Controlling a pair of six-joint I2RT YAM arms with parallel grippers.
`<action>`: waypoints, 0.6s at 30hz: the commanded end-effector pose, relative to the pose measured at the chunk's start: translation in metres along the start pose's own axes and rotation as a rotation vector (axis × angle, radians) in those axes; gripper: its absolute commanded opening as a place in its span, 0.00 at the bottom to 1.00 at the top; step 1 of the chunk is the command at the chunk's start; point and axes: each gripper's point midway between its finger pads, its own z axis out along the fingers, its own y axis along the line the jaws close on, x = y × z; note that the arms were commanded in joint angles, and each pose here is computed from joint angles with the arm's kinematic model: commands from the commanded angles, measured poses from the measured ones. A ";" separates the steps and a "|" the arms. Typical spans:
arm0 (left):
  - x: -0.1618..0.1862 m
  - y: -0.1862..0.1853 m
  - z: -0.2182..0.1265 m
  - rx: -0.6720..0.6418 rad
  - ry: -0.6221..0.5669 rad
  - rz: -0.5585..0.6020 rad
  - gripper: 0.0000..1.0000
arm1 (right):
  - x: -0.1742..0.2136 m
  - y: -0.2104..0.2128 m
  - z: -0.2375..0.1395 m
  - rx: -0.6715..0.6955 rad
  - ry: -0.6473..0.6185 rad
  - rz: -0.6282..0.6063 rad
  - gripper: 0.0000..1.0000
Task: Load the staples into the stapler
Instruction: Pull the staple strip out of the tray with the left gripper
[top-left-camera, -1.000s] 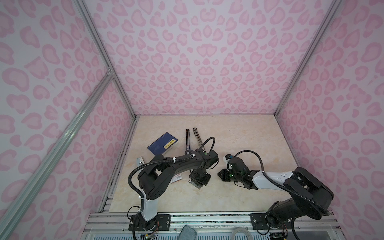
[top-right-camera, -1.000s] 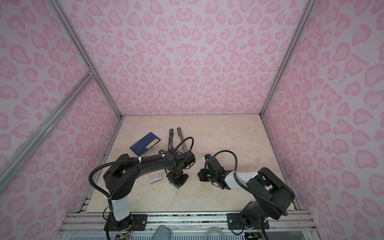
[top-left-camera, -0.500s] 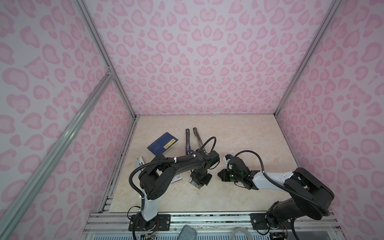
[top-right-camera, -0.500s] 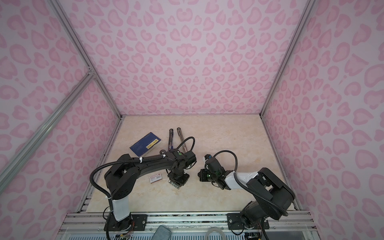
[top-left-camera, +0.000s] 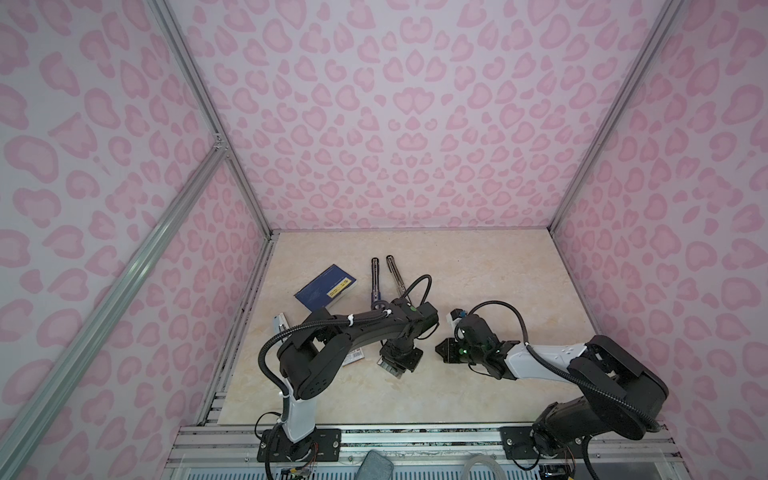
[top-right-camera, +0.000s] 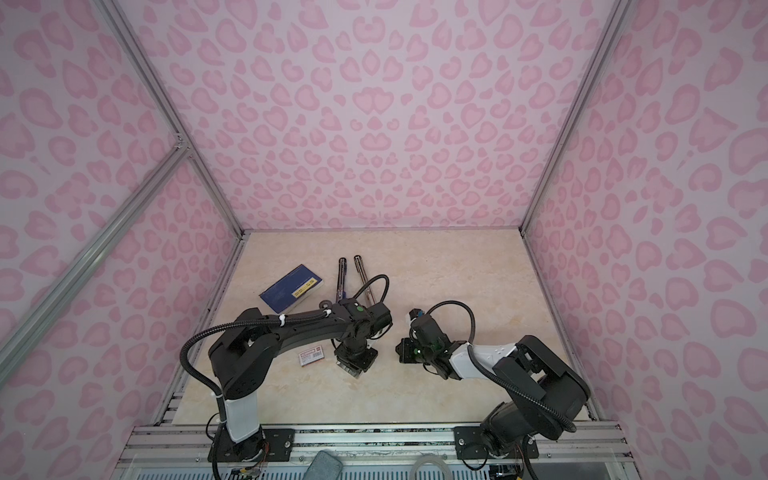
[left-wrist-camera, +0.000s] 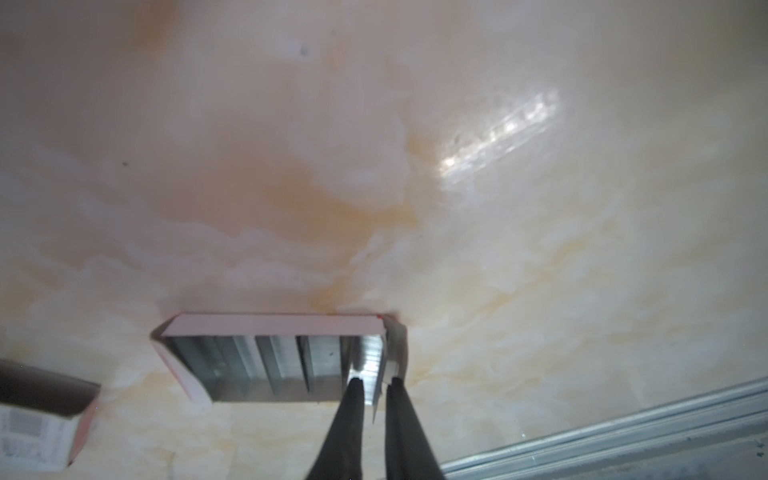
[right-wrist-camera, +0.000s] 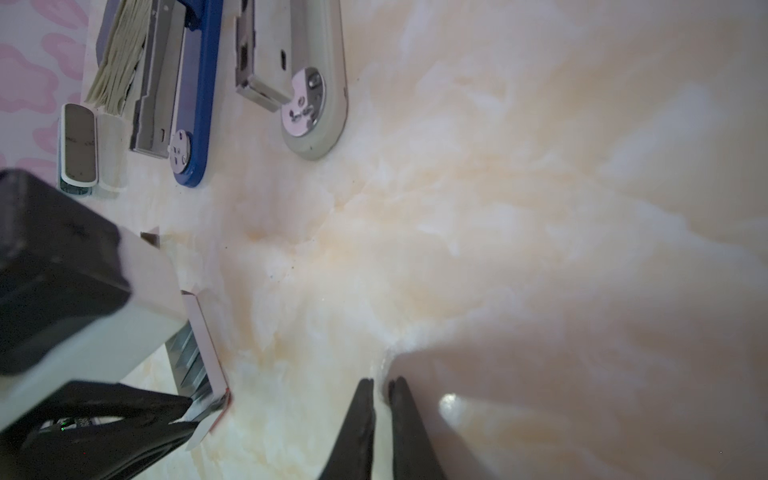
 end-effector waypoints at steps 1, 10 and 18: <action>0.003 0.000 0.003 0.003 0.018 -0.007 0.17 | 0.022 -0.021 0.000 0.082 0.075 0.027 0.14; 0.004 0.000 0.005 0.005 0.025 -0.005 0.04 | 0.022 -0.021 0.001 0.083 0.077 0.027 0.14; 0.005 0.001 -0.012 -0.002 -0.002 0.002 0.03 | 0.020 -0.020 0.002 0.083 0.081 0.020 0.14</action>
